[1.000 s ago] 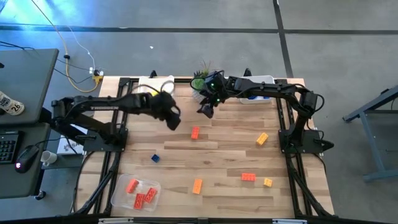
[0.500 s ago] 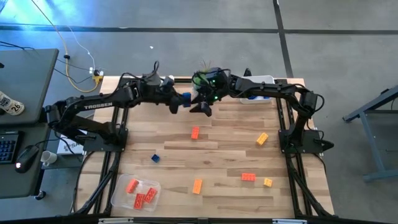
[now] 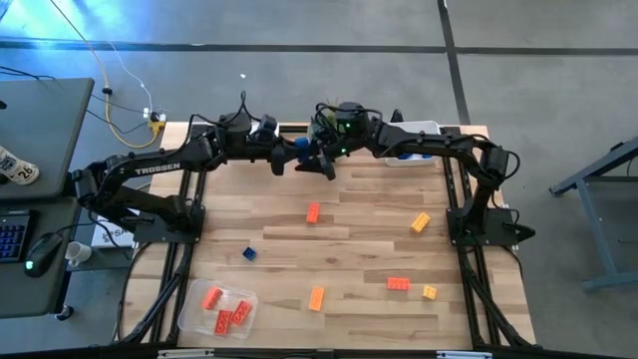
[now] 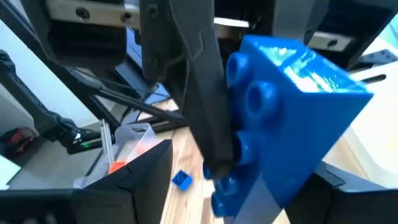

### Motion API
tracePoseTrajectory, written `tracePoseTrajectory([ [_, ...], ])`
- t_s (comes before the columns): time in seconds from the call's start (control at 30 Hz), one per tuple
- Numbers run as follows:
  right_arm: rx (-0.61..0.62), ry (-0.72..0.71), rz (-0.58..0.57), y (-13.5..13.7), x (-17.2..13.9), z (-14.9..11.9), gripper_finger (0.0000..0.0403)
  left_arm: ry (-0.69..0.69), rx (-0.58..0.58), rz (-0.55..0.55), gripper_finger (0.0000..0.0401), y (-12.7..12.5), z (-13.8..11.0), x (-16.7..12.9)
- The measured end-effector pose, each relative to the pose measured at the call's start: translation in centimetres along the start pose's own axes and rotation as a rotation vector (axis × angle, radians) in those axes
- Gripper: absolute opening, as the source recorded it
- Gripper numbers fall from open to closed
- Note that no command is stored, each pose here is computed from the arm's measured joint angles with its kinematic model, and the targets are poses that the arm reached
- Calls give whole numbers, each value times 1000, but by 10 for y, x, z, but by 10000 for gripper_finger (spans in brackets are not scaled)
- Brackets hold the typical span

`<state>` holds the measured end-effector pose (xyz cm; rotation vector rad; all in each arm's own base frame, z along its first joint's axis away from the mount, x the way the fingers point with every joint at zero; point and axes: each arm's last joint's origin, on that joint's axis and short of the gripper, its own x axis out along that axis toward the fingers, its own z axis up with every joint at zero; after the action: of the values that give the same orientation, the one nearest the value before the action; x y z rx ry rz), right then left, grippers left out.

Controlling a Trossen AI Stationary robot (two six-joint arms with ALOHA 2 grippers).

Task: Sort & place blocks by color
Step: Put the blue game piece into the right white bin

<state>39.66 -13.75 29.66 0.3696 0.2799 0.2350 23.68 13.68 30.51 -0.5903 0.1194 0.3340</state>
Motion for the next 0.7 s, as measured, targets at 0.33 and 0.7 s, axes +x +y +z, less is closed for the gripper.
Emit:
tracePoseTrajectory([
  [0.33,13,-11,-3,-2,-1,1,110,-16,33,-9,61,-1,2,0],
  [0.7,47,-15,-27,-1,-2,2,80,-41,72,-11,115,-2,3,0],
])
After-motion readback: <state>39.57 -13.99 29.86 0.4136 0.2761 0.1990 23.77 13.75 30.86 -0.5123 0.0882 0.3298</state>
